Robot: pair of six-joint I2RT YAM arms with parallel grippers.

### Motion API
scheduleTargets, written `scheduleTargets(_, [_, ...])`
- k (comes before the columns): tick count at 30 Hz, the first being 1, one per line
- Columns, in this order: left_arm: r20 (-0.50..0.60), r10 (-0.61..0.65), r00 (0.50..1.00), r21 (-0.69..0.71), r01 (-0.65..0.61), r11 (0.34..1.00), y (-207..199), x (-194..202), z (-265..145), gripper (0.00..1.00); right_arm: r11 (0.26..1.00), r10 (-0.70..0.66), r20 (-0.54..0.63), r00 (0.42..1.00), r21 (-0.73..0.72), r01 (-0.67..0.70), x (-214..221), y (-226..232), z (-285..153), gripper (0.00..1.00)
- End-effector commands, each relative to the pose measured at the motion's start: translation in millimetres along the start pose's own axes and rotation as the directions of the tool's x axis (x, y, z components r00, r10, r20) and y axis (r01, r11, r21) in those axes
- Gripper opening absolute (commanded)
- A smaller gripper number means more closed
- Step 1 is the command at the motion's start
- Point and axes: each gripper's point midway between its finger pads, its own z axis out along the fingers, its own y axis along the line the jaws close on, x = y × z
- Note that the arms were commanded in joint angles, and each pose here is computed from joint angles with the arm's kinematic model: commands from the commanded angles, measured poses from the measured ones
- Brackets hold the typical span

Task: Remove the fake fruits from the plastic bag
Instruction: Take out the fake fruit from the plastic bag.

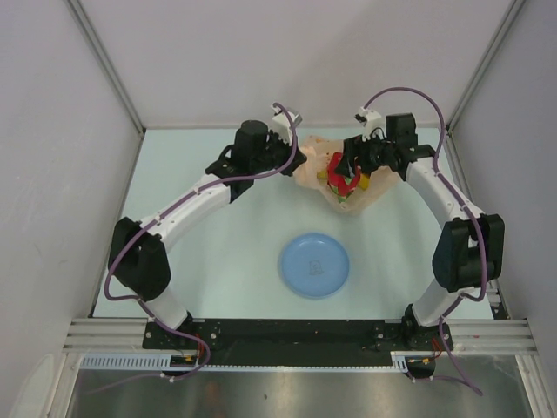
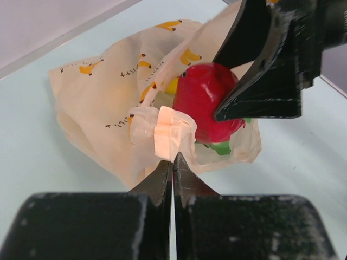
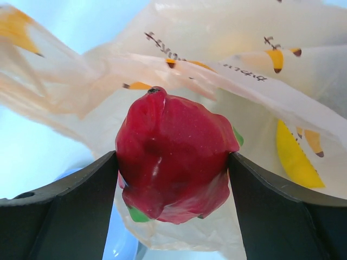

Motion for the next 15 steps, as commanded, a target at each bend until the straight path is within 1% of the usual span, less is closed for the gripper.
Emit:
scheduleTargets(1, [0.009, 0.038, 0.999, 0.013, -0.038, 0.999, -3, 1, 3, 0.00, 0.991, -0.123, 0.195, 0.973, -0.031, 0.132, -59, 27, -35, 0.25])
scheduleTargets(6, [0.001, 0.066, 0.998, 0.007, -0.066, 0.998, -1, 3, 2, 0.00, 0.964, -0.262, 0.345, 0.901, 0.059, 0.258, -105, 39, -72, 0.22])
scheduleTargets(10, [-0.008, 0.084, 0.996, 0.004, -0.084, 0.996, 1, 6, 2, 0.00, 0.944, -0.324, 0.375, 0.869, 0.071, 0.321, -115, 57, -92, 0.20])
scheduleTargets(12, [-0.006, 0.092, 0.996, 0.001, -0.092, 0.996, 1, 5, 2, 0.00, 0.938, -0.337, 0.358, 0.871, 0.051, 0.343, -108, 69, -95, 0.20])
scheduleTargets(13, [-0.005, 0.092, 0.996, -0.002, -0.092, 0.996, 1, 4, 1, 0.00, 0.927, -0.367, 0.357, 0.859, 0.058, 0.371, -107, 76, -103, 0.20])
scheduleTargets(15, [0.003, 0.093, 0.996, -0.008, -0.093, 0.996, 1, 1, -3, 0.00, 0.922, -0.374, 0.328, 0.867, 0.036, 0.385, -97, 89, -107, 0.20])
